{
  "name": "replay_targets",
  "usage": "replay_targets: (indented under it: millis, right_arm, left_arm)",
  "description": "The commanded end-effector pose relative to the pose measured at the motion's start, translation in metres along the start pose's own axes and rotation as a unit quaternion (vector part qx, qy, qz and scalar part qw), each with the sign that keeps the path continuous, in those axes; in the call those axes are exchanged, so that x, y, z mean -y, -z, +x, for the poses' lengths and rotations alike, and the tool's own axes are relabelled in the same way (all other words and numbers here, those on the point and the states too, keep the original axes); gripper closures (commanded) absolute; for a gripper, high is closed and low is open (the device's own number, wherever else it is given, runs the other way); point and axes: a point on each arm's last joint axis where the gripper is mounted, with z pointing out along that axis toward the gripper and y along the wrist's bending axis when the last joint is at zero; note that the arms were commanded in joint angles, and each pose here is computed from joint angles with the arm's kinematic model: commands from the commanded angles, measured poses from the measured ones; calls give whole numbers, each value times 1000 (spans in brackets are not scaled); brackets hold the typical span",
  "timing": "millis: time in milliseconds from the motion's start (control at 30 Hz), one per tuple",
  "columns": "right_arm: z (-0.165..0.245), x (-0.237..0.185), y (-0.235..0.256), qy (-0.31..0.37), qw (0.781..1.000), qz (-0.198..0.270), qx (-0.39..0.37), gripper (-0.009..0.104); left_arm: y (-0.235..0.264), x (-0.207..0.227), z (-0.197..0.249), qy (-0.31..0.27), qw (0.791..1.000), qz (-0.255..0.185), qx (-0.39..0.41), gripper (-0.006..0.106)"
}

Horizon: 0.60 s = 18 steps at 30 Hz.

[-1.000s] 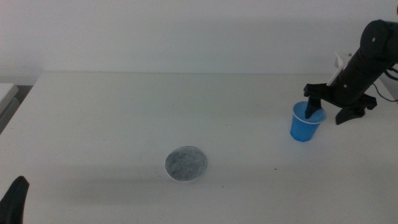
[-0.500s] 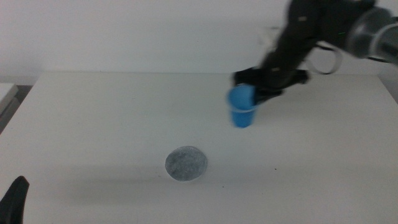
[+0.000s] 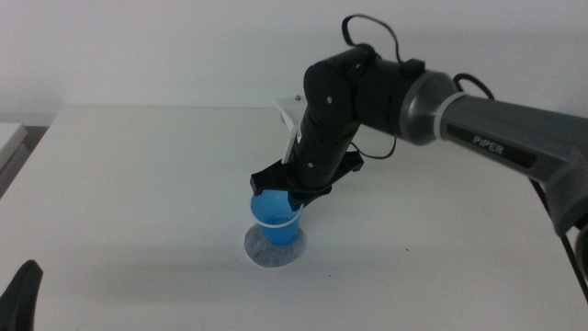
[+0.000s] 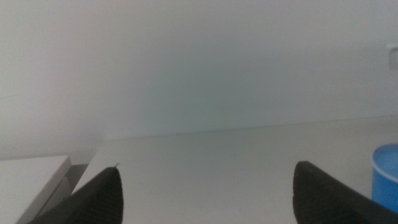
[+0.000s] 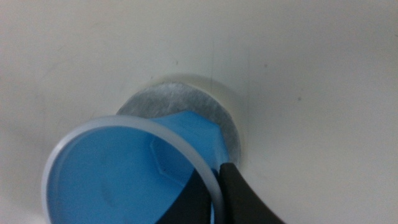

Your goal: Place an empty cup on a cup mat.

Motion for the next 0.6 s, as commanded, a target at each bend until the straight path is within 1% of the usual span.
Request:
replay_targets:
  millis: [0,400,467,567]
  right_arm:
    - [-3,-2,-4,5,1000,2,12,94]
    - [-1,-3,-8,-1,1000,5,2,93]
    - [-1,-3,-8,-1,1000,5,1,91]
    - [0,-4,-8,0,1000,5,1,83]
  left_arm:
    - [0,0,-1,5,1000,1,8,7]
    - [0,0,-1,5,1000,1,8,7]
    - [0,0,-1,5,1000,1,8,7]
    - [0,0,-1,5,1000,1,8,7]
